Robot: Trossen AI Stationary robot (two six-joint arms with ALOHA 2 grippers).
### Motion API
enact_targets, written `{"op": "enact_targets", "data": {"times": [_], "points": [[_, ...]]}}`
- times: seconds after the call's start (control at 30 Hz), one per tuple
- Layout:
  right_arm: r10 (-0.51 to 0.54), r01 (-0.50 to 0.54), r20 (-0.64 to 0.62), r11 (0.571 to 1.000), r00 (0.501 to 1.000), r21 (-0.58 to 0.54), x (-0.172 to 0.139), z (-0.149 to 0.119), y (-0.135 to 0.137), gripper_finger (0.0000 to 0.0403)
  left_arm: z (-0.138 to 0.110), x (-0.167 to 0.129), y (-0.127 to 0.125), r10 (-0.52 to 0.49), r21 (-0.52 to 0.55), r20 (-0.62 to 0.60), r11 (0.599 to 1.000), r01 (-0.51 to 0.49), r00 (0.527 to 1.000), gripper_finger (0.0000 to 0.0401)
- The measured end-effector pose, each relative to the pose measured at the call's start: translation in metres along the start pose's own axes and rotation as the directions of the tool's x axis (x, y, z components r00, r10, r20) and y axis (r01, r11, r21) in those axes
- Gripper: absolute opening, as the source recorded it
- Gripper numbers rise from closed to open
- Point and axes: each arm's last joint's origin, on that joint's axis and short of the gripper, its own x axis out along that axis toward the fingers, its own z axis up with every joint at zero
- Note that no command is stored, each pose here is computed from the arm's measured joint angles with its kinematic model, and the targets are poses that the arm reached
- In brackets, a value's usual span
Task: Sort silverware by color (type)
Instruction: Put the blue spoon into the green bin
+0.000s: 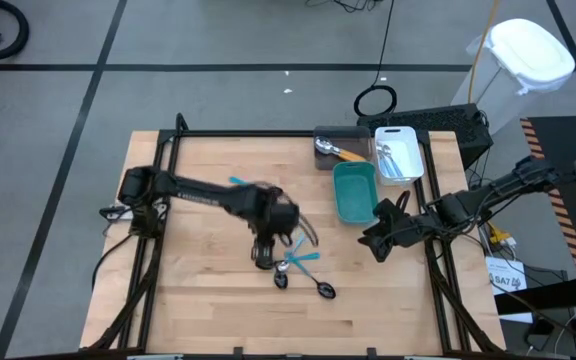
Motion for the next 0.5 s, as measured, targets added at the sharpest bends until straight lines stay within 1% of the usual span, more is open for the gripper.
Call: {"op": "enact_targets", "data": {"times": [0.1,0.17,0.2,0.27,0.4,0.5], "points": [[0.004,-0.004,-0.004,1.0,1.0,-0.016,0.0,-0.001,0.001,0.0162,-0.003,-0.003,0.034,0.028,-0.03,-0.014,0.999,-0.028,1.0,0.0161],[0.003,-0.003,-0.004,1.0,1.0,-0.023,0.0,-0.001,0.001,0.0162,-0.008,-0.005,0.057,0.101,-0.075,-0.047,0.992,-0.104,0.994,0.0161],[0.003,-0.003,-0.004,1.0,1.0,-0.028,0.0,-0.001,0.001,0.0162,-0.01,-0.006,0.069,0.124,-0.1,-0.044,0.987,-0.128,0.991,0.0162],[0.003,-0.003,-0.004,0.999,1.0,-0.035,0.0,-0.001,0.001,0.0162,-0.013,-0.009,0.093,0.144,-0.124,-0.033,0.981,-0.147,0.989,0.0168],[-0.001,0.001,-0.004,0.998,1.0,-0.055,0.0,-0.001,0.0,0.0162,-0.025,-0.014,0.131,0.167,-0.092,-0.04,0.981,-0.17,0.985,0.0197],[-0.012,0.013,0.017,0.998,1.0,-0.061,0.0,-0.001,0.0,0.0162,-0.032,-0.017,0.15,0.157,-0.027,-0.036,0.987,-0.158,0.987,0.0222]]}}
